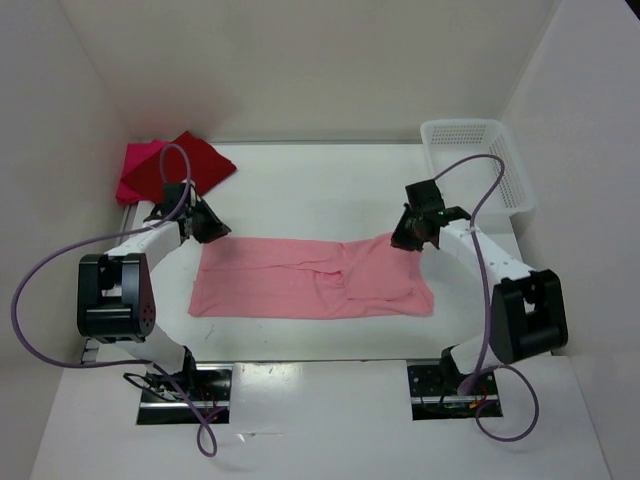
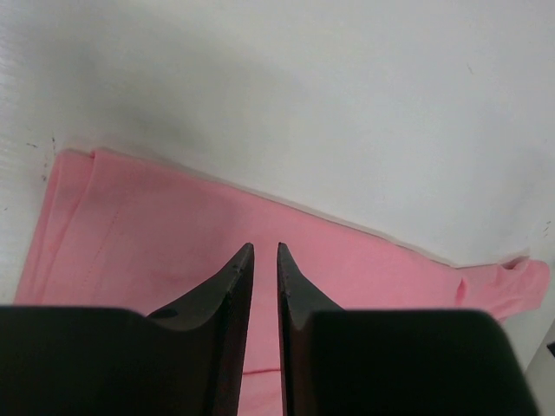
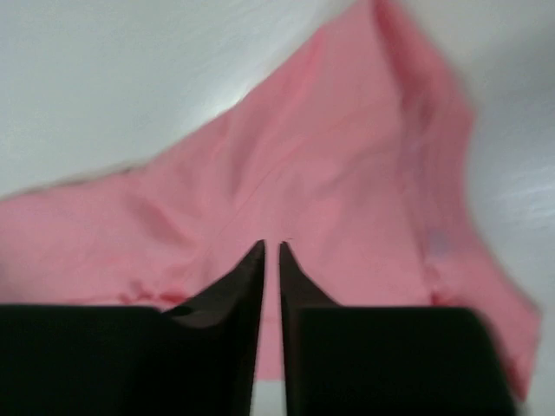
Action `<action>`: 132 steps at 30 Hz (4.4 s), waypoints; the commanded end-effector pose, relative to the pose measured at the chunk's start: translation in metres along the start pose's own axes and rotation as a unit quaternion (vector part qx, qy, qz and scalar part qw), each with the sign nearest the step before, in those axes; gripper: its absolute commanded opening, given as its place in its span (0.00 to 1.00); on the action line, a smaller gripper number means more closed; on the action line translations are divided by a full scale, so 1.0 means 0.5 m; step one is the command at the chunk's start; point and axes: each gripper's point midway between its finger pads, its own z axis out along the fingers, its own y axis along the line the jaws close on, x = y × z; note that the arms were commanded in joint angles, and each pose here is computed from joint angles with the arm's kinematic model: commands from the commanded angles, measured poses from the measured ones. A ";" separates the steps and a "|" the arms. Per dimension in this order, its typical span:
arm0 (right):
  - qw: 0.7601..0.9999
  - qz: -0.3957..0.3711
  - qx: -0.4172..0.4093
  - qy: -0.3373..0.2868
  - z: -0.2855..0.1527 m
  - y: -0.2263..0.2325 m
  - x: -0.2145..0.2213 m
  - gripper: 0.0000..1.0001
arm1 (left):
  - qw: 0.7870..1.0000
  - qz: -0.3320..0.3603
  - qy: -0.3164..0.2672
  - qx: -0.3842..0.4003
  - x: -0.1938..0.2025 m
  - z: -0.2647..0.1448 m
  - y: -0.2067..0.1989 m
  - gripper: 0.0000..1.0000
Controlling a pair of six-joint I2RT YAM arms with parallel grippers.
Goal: Fold and stack the t-shirts
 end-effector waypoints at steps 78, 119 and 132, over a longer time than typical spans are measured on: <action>0.984 0.171 0.025 -0.048 -0.014 -0.117 0.116 0.01 | 0.996 -0.031 0.075 0.042 0.118 0.033 -0.022 0.30; 0.992 0.092 0.069 -0.042 0.111 -0.010 0.017 0.00 | 0.989 0.031 -0.007 0.142 -0.012 -0.094 -0.139 0.22; 0.996 0.039 0.075 -0.038 0.264 0.080 -0.067 0.00 | 0.986 0.047 0.006 0.157 0.021 -0.125 -0.158 0.23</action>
